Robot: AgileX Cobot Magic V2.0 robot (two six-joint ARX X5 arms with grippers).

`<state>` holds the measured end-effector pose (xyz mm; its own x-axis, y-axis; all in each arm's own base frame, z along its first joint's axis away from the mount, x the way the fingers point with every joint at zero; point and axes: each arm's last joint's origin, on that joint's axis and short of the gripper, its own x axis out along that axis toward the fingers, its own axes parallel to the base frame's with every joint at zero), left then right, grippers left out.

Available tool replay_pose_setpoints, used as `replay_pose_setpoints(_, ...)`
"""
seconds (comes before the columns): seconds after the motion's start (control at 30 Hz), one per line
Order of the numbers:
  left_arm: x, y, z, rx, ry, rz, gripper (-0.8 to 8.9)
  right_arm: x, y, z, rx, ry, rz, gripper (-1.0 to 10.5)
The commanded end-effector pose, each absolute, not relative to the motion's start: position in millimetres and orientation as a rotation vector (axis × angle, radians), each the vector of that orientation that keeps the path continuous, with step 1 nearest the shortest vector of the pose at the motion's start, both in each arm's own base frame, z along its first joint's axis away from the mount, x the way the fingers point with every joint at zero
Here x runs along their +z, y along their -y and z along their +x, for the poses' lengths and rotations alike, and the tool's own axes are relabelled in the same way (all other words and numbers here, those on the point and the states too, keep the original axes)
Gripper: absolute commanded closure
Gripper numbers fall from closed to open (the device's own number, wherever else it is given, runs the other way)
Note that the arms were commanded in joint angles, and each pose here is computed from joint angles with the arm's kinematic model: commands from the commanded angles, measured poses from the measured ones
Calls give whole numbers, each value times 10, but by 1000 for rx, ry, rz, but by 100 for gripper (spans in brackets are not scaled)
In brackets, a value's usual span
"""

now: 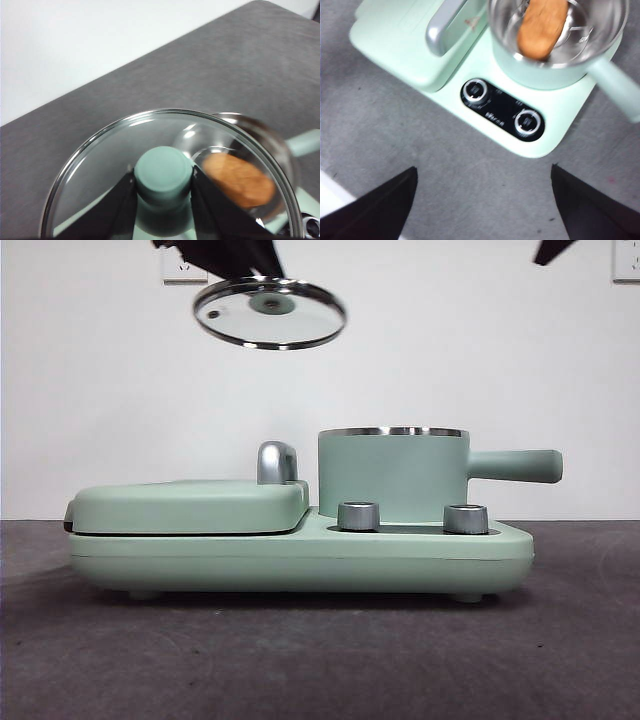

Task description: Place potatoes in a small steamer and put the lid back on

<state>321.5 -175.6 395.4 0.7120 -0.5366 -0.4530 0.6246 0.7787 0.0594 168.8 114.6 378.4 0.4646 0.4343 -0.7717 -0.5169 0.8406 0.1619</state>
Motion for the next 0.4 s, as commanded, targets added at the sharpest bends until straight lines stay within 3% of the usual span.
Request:
replay_pose_setpoints(0.03,4012,1905,3198,-690,-383,210,797,3626,-1107,1551,580,-878,-25,522)
replay_pose_setpoints(0.4,3644,2401,3272,-786,-433,246,796,3078,-883,1118,594,-734,108,523)
